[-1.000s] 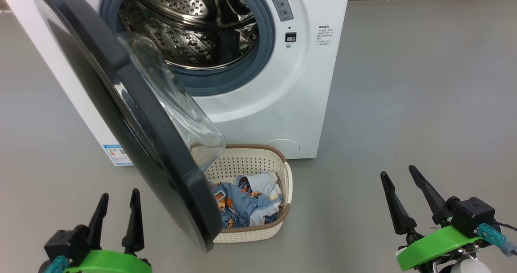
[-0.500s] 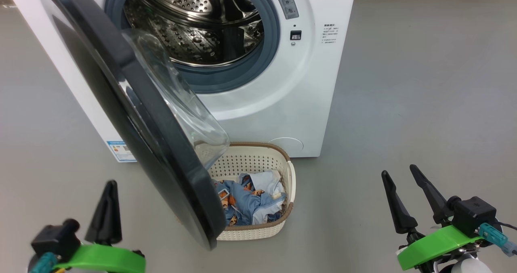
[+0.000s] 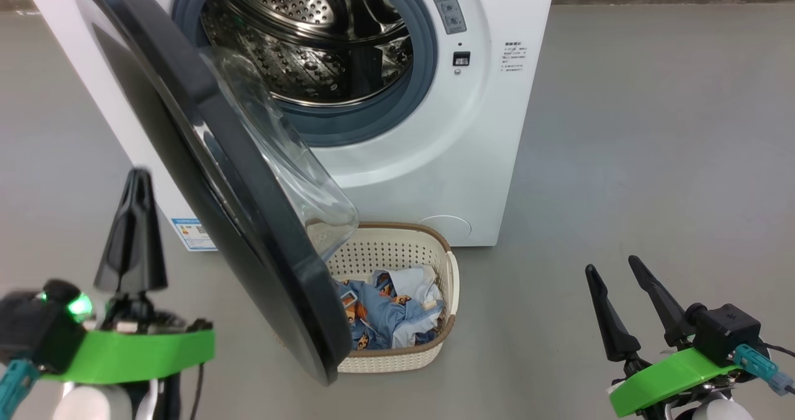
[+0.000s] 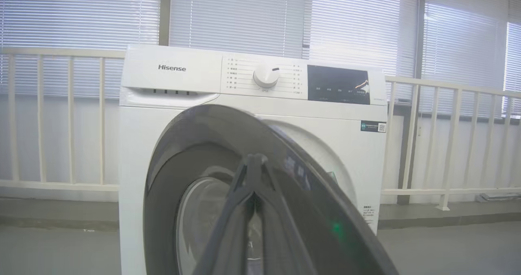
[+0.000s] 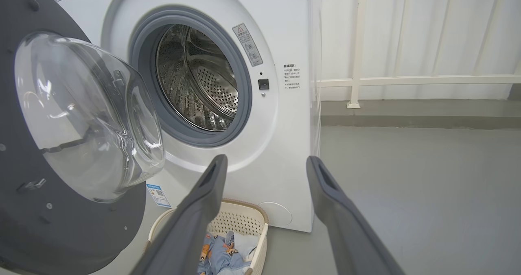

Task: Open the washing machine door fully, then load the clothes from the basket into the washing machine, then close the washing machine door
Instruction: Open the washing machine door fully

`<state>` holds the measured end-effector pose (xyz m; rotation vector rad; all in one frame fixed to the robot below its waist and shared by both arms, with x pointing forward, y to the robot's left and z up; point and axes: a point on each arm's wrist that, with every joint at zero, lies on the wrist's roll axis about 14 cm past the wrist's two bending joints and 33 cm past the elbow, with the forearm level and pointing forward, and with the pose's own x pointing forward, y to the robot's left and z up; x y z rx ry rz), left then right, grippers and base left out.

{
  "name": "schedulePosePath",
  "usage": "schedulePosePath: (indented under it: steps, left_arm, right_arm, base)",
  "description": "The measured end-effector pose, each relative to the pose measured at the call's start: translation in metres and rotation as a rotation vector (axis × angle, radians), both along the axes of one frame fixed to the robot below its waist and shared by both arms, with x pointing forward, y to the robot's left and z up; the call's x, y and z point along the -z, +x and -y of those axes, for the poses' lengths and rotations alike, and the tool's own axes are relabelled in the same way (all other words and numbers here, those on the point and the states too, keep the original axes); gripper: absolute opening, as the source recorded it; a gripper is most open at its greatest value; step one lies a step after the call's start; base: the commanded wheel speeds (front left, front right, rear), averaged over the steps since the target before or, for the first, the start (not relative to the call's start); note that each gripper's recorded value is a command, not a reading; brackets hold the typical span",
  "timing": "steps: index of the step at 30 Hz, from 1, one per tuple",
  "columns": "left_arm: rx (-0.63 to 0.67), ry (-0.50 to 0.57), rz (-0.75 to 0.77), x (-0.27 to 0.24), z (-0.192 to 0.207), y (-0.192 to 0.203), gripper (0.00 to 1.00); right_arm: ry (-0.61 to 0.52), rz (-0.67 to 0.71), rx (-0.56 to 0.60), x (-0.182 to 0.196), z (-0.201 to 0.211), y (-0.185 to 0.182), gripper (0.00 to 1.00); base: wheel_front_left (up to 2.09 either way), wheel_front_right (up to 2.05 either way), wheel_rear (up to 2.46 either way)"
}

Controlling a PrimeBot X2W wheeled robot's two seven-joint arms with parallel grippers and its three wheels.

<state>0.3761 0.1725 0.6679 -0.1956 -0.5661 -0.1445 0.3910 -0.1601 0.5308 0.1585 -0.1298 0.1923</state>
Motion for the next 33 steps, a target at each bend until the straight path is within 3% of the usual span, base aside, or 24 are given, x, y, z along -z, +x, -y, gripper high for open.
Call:
schedulePosePath:
  steps: [6,16,25,33]
  left_arm:
    - [0.110,0.027,0.111,-0.045,0.037,-0.013,0.00]
    - [0.338,0.009,0.075,-0.044,0.103,-0.021,0.00]
    - [0.463,-0.008,-0.073,-0.003,0.140,-0.019,0.00]
    - [0.476,-0.032,-0.239,0.046,0.146,-0.014,0.00]
  right_arm:
    - [0.001,-0.003,-0.006,0.001,-0.003,-0.001,1.00]
    - [0.003,-0.019,-0.004,0.006,-0.002,-0.004,1.00]
    - [0.012,-0.032,0.012,0.011,0.001,-0.005,1.00]
    - [0.014,-0.036,0.017,0.012,0.002,-0.004,1.00]
  base:
    - [0.00,0.00,0.00]
    - [0.00,0.00,0.00]
    - [0.00,0.00,0.00]
    - [0.00,0.00,0.00]
